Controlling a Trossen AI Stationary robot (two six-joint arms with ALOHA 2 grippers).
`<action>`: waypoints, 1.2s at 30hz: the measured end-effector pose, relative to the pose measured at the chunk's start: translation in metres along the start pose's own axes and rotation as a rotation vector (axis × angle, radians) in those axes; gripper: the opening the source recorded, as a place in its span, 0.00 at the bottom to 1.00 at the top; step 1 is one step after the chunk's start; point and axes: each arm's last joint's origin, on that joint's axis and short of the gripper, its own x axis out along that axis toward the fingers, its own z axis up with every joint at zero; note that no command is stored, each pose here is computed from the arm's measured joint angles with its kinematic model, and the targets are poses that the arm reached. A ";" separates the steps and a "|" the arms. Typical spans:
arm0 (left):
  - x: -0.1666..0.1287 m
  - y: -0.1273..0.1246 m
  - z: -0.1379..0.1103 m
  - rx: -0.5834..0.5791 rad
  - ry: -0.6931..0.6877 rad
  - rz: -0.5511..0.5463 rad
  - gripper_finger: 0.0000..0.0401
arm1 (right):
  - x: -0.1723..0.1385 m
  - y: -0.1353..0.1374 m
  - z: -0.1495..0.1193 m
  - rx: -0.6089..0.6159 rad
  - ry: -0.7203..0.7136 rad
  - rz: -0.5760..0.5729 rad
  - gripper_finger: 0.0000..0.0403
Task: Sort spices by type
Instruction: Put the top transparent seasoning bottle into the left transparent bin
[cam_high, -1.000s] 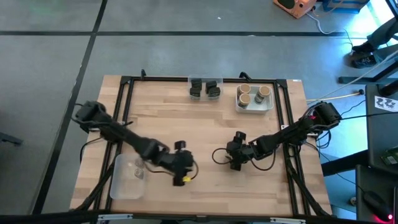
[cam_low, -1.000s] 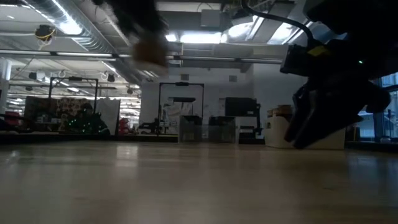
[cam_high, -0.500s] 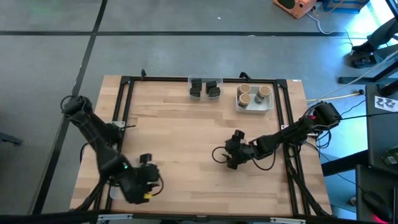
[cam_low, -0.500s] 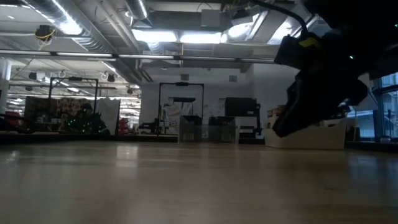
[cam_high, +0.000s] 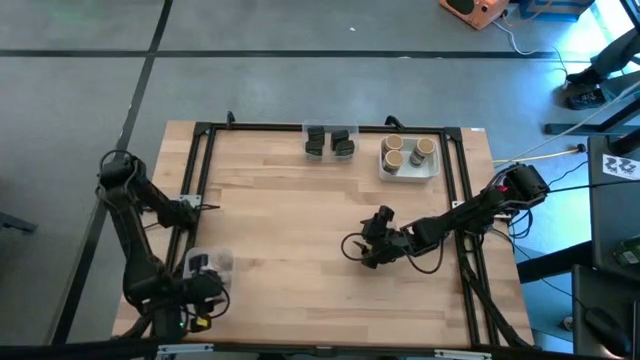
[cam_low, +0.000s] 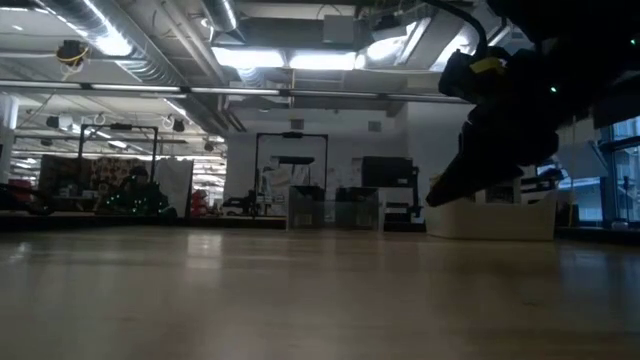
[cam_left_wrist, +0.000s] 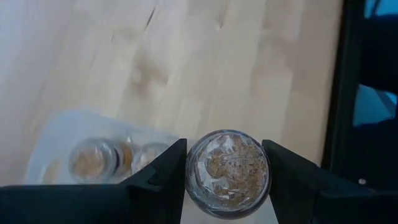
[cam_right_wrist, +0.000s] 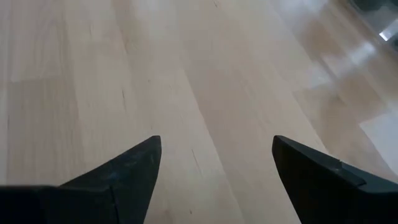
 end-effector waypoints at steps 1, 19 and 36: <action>0.002 0.001 -0.004 -0.012 0.000 0.002 0.41 | 0.000 0.000 0.000 0.002 0.000 0.000 0.76; 0.054 0.016 -0.050 -0.024 -0.018 -0.106 0.41 | 0.000 0.000 0.000 0.039 -0.004 -0.010 0.76; 0.063 0.022 -0.058 -0.032 0.072 -0.127 0.56 | 0.000 0.000 0.000 0.014 0.000 -0.009 0.76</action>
